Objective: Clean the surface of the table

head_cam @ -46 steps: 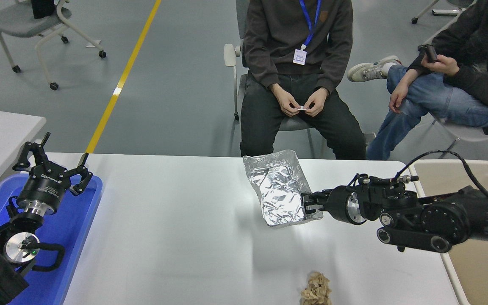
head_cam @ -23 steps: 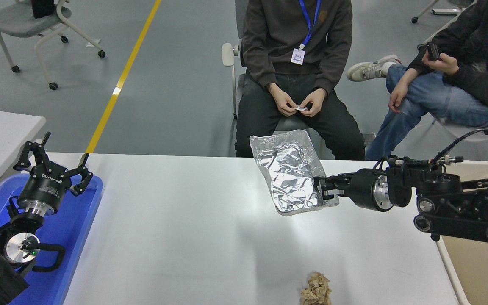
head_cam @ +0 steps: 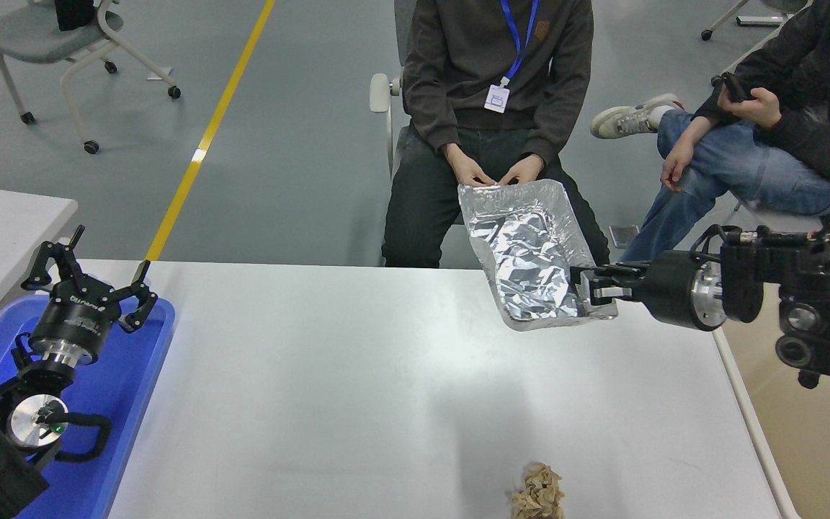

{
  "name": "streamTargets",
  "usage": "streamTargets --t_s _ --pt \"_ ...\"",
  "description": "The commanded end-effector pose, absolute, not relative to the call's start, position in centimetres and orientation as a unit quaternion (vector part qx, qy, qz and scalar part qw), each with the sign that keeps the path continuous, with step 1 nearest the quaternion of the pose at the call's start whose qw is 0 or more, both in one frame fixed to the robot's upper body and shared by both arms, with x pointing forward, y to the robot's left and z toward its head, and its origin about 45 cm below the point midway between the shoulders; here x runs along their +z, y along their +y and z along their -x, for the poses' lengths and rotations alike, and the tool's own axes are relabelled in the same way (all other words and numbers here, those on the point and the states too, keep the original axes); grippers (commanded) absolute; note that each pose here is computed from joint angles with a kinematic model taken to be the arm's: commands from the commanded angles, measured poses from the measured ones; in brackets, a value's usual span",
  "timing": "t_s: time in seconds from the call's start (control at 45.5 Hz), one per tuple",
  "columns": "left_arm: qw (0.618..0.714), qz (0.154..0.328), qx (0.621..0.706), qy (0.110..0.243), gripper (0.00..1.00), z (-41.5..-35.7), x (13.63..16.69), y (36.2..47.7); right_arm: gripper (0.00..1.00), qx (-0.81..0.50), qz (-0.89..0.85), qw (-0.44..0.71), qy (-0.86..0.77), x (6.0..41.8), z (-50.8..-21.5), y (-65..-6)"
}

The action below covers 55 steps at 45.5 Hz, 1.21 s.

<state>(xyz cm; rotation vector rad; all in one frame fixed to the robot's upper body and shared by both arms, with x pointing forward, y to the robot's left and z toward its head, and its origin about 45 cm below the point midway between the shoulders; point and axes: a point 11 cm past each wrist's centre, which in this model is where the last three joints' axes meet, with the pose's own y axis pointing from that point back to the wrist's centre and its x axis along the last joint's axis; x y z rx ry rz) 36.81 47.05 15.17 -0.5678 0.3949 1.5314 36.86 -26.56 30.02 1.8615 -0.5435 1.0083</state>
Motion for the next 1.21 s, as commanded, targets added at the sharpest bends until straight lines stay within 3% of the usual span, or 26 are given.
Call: streamTargets --t_s 0.0,0.593,1.187 --pt "0.6675 0.251 0.6787 0.175 1.00 -36.79 15.14 47.0 0.00 0.408 -0.749 0.462 -0.242 33.1 -37.0 -28.6" --pt "0.6671 0.252 0.6789 0.175 1.00 -36.80 15.16 47.1 0.00 0.378 -0.726 0.502 -0.278 34.2 -36.2 -34.2" --pt "0.6675 0.251 0.6787 0.175 1.00 -36.79 15.14 47.0 0.00 0.308 -0.661 0.578 -0.367 34.0 -34.9 -46.6"
